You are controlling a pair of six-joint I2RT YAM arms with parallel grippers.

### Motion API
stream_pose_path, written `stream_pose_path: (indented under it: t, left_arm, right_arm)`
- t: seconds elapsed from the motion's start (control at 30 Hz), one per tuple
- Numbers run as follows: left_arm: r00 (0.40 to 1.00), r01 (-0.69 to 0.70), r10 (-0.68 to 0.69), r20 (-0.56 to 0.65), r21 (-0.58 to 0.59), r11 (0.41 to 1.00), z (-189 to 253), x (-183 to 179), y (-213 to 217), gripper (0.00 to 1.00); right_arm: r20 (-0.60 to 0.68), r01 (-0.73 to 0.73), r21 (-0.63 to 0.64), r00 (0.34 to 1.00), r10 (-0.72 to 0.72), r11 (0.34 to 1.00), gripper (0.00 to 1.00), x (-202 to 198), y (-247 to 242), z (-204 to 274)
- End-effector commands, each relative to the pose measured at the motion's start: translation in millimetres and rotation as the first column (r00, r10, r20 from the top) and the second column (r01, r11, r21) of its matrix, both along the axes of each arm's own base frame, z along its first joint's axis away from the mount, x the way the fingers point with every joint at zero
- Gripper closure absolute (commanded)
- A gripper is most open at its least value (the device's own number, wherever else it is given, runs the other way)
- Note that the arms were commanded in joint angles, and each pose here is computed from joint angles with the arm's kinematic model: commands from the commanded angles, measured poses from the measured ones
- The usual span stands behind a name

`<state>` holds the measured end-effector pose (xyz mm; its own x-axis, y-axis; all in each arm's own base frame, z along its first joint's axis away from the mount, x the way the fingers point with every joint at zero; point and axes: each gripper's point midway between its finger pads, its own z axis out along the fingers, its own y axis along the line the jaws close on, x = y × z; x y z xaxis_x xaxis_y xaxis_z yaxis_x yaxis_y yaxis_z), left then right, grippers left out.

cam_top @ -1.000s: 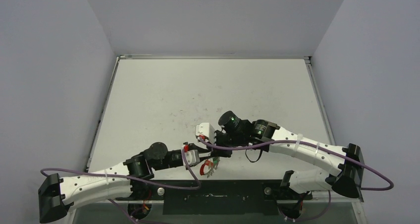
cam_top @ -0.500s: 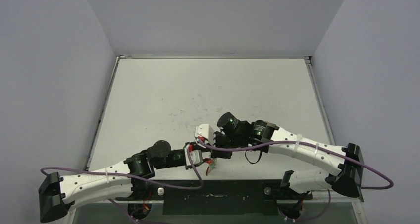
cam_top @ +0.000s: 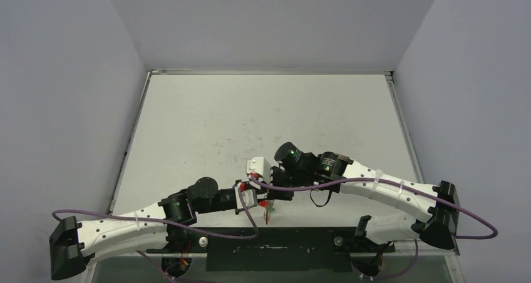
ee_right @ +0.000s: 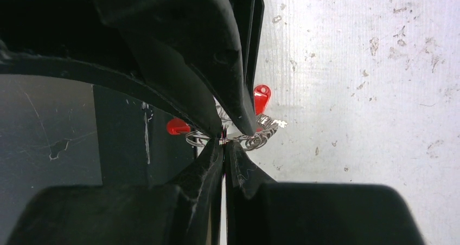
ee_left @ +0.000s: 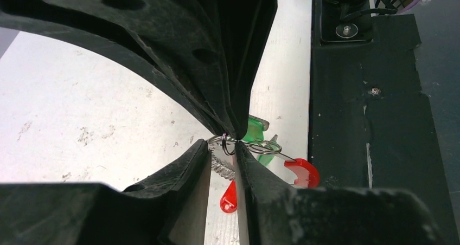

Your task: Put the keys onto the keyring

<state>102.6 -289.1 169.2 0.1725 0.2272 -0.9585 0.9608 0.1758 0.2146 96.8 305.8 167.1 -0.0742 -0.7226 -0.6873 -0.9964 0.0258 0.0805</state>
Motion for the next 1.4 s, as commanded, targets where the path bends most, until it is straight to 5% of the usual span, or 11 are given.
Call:
stream_pose_path:
  t: [0.0,0.17,0.37,0.47,0.53,0.63,0.73,0.83,1.07,1.37]
  left_arm:
    - [0.999,0.017,-0.015,0.034,-0.074,0.997,27,1,-9,0.78]
    - [0.999,0.031,-0.028,0.029,-0.086,0.996,27,0,-13,0.79]
    - [0.999,0.034,-0.031,0.024,-0.129,0.991,31,-2,-13,1.0]
    - [0.999,0.035,-0.032,0.024,-0.154,0.987,34,-3,-13,1.0]
    - [0.999,0.029,-0.026,0.021,-0.156,0.987,34,-3,-12,0.88]
    - [0.999,0.027,-0.024,0.022,-0.164,0.986,36,-2,-12,0.84]
    - [0.999,0.041,-0.037,0.024,-0.171,0.985,36,-4,-14,0.97]
    - [0.998,0.057,-0.055,0.018,-0.168,0.984,33,-7,-15,1.0]
    - [0.999,0.034,-0.036,-0.006,-0.204,0.978,29,-8,-10,1.0]
    - [0.999,0.018,-0.027,-0.023,-0.308,0.951,35,-10,-6,1.0]
  right_arm:
    - [0.034,-0.021,0.112,0.999,0.017,0.994,1.0,0,20,34]
    - [0.033,-0.022,0.111,0.999,0.018,0.994,1.0,1,22,32]
    - [0.037,-0.021,0.117,0.999,0.016,0.993,1.0,1,22,30]
    - [0.043,-0.018,0.125,0.999,0.013,0.992,1.0,1,22,30]
    - [0.041,-0.016,0.126,0.999,0.011,0.992,1.0,1,22,30]
    - [0.041,-0.015,0.128,0.999,0.01,0.992,1.0,2,23,30]
    - [0.04,-0.015,0.127,0.999,0.01,0.992,1.0,2,23,29]
    - [0.041,-0.008,0.128,0.999,0.002,0.992,0.99,3,22,27]
    - [0.028,0.057,0.241,0.997,-0.065,0.969,0.55,13,20,43]
    - [-0.037,0.051,0.341,0.998,-0.041,0.939,0.5,12,3,40]
